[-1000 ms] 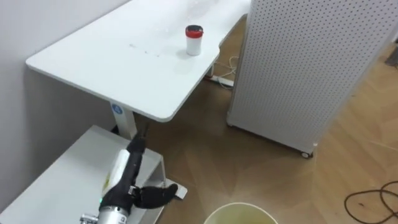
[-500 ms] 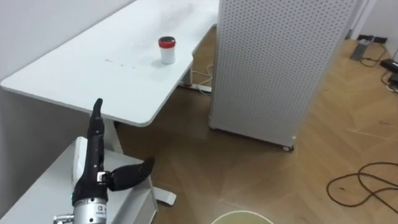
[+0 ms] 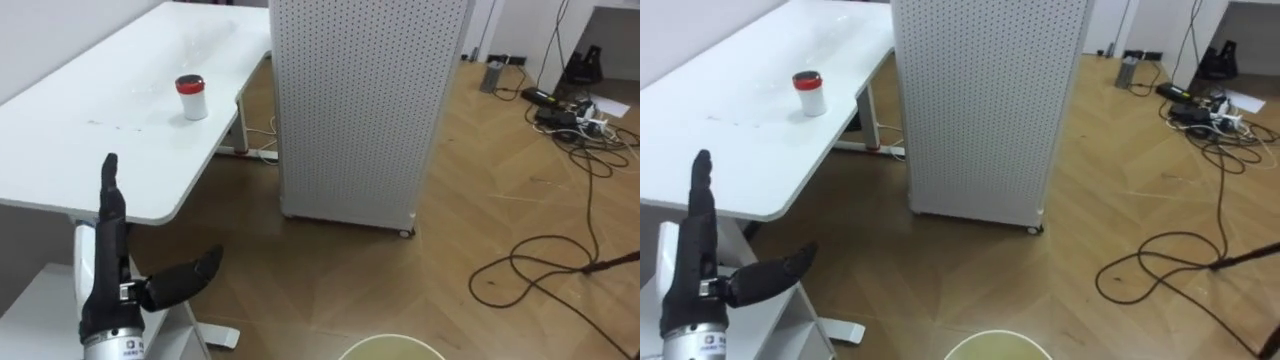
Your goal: Pick garbage
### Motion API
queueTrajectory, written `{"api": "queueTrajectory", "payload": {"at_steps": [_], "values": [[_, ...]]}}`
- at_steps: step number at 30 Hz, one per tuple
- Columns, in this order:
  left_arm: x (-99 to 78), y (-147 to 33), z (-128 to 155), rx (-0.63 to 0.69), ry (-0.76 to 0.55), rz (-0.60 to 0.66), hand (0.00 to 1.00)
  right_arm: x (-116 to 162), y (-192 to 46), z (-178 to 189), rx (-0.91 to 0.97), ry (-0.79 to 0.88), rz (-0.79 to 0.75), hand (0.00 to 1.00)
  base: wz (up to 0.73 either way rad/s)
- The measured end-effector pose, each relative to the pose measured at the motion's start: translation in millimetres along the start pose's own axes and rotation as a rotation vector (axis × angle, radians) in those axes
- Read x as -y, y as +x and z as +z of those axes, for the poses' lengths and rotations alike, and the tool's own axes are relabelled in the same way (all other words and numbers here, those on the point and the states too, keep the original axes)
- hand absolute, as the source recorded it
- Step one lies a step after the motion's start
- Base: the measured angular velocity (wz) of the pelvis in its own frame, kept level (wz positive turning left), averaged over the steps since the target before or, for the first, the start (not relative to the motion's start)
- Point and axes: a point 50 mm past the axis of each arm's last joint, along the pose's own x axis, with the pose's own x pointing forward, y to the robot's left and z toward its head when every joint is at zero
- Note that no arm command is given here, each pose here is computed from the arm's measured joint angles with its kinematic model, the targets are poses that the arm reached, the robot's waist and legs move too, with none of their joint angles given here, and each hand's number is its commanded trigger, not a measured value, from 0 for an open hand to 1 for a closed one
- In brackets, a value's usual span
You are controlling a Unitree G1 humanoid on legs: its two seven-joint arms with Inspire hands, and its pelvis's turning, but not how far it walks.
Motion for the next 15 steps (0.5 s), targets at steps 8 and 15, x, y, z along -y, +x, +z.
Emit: {"api": "queueTrajectory", "payload": {"at_steps": [8, 15], "values": [[-4.4, 2.0, 1.9, 0.006, -0.010, 0.022, 0.00, -2.7, 1.0, 5.4, 0.023, -0.019, 0.022, 1.00, -0.14], [-5.4, 2.0, 1.0, 0.003, -0.010, 0.026, 0.00, -1.3, 0.7, 2.5, -0.003, -0.029, -0.006, 1.00, -0.05]]}}
